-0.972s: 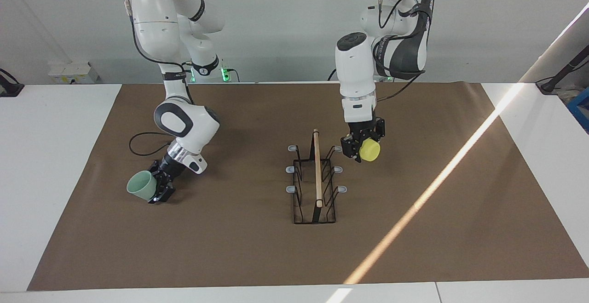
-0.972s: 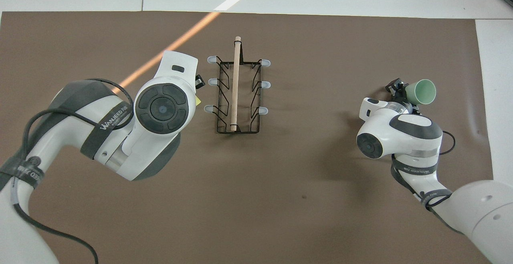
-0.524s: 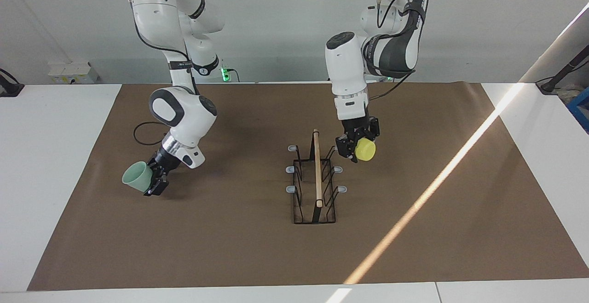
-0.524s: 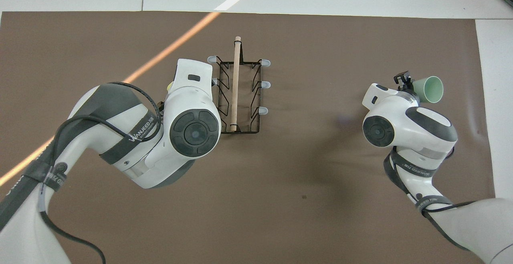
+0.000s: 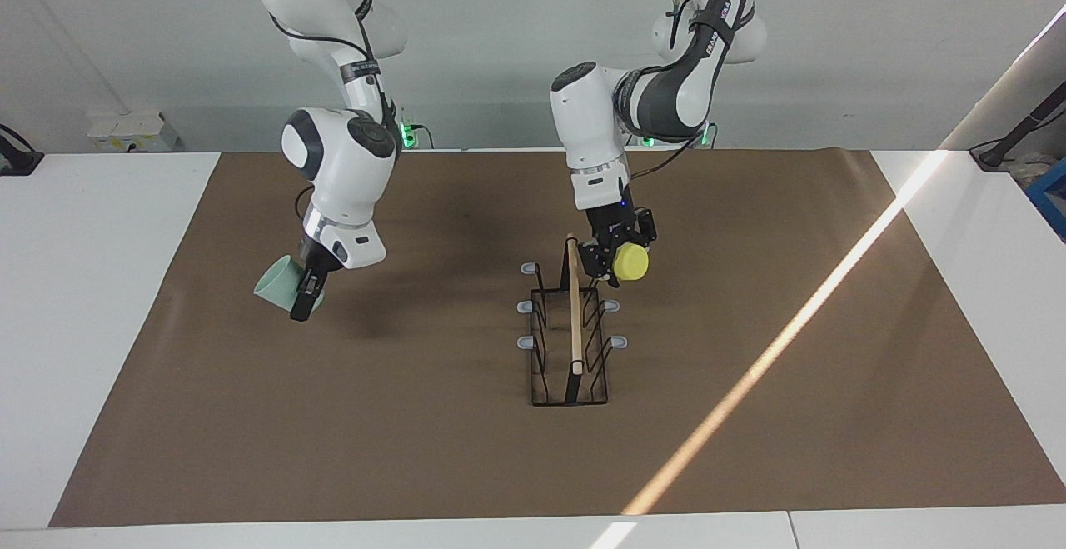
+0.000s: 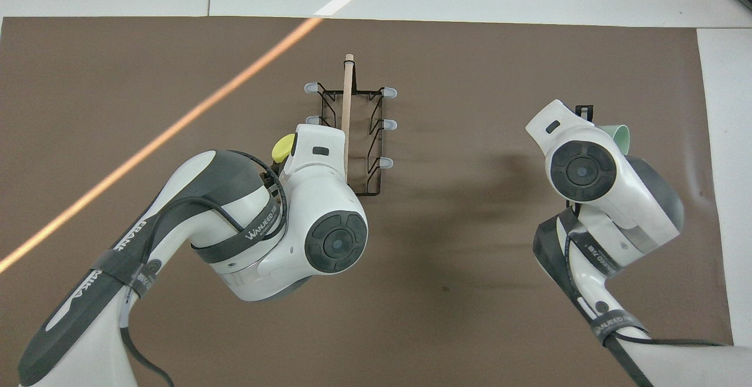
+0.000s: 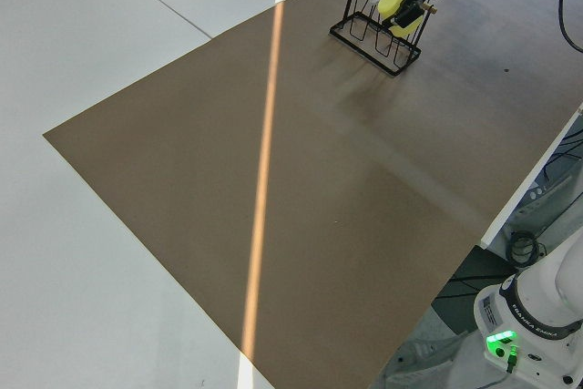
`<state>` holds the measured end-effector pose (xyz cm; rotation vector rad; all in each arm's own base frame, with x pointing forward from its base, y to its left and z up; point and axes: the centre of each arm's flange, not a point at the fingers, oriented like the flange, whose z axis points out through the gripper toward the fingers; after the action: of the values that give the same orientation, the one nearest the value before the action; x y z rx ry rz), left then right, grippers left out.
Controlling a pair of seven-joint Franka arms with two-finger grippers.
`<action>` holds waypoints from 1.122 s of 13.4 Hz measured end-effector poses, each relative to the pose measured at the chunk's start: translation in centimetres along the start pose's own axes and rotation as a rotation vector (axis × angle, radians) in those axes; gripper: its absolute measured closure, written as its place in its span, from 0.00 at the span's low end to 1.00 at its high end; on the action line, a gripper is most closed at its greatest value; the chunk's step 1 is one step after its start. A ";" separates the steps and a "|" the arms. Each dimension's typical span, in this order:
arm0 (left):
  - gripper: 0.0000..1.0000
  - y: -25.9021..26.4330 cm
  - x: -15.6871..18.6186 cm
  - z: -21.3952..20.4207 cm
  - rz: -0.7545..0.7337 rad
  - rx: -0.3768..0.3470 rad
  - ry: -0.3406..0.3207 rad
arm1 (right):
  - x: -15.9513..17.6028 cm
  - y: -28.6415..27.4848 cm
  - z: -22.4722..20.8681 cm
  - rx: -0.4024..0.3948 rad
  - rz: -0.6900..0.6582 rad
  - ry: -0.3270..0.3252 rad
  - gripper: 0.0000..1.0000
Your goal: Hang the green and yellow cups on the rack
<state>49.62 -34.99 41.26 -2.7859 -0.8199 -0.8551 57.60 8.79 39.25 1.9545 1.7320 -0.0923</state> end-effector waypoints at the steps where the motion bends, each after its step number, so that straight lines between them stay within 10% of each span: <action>1: 0.35 0.0 -0.1 -0.1 0.000 -0.002 0.002 | 0.0 0.4 -1.9 0.023 0.067 0.059 0.36; 6: 0.05 0.6 -1.2 -0.8 0.018 -0.017 -0.004 | -0.1 1.5 -11.7 0.074 0.297 0.342 0.36; 15: 0.06 -0.1 3.3 -1.0 0.159 -0.001 -0.114 | -0.2 1.9 -17.6 0.275 0.588 0.856 0.36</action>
<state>51.40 -33.62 43.87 -2.8755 -0.6020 -0.6761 54.32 15.94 55.16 2.8906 1.5327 0.8677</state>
